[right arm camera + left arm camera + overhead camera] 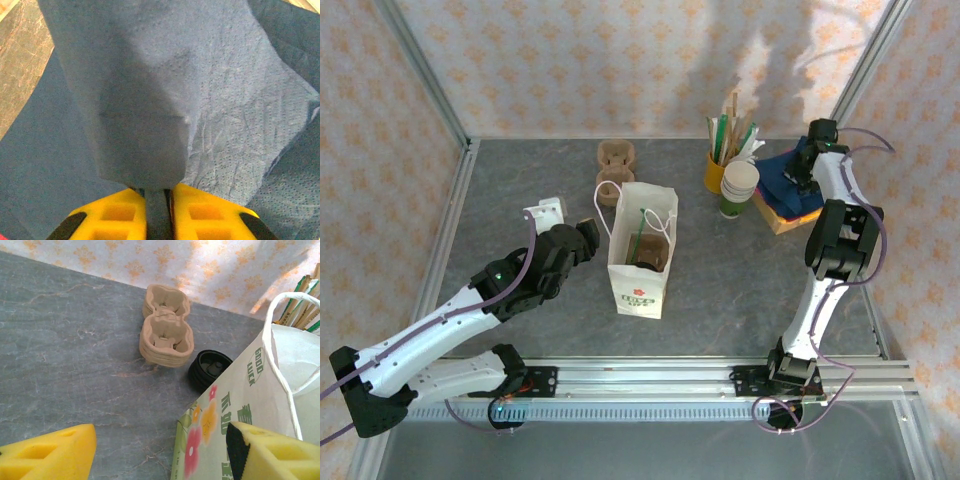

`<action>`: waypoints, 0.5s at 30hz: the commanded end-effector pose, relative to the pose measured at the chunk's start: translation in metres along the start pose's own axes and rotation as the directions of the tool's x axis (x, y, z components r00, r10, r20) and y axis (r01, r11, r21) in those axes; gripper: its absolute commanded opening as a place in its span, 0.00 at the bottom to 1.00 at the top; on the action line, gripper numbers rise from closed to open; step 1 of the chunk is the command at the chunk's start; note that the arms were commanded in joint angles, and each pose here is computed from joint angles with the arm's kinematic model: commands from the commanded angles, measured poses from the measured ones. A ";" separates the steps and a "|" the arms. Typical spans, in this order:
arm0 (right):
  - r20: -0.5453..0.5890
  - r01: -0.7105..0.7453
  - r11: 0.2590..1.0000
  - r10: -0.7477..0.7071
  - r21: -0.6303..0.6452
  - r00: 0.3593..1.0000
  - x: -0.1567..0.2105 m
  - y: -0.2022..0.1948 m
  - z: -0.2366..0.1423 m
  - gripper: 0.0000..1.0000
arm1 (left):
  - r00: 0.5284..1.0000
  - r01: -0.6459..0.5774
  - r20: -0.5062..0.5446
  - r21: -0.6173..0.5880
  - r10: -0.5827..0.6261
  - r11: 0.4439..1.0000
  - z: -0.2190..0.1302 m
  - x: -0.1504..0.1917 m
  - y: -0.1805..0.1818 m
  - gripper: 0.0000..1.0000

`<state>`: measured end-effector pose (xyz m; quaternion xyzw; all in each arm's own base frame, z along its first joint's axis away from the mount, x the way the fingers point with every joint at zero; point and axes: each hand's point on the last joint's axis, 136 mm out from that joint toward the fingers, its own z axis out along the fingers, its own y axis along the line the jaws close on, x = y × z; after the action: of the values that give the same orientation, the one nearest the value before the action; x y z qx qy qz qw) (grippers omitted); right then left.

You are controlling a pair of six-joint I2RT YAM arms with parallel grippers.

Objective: Pack the takeout coffee

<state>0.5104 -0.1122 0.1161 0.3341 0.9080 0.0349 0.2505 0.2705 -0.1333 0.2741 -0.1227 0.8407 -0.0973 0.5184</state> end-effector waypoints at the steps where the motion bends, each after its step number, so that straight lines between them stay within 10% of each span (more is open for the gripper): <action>1: 0.094 -0.010 0.999 0.013 -0.042 0.996 -0.027 0.010 -0.043 0.14 | 1.000 -0.006 0.012 -0.013 0.007 1.000 0.002 -0.002 0.002 0.71; 15: 0.294 0.003 0.976 0.063 -0.217 0.954 -0.056 0.036 -0.174 0.03 | 0.999 0.003 0.034 -0.008 -0.003 1.000 -0.005 -0.014 0.002 0.71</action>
<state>0.4976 -0.1053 0.2540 0.3232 0.8650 0.0670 0.3779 0.2705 -0.1332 0.2743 -0.1227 0.8405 -0.0972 0.5186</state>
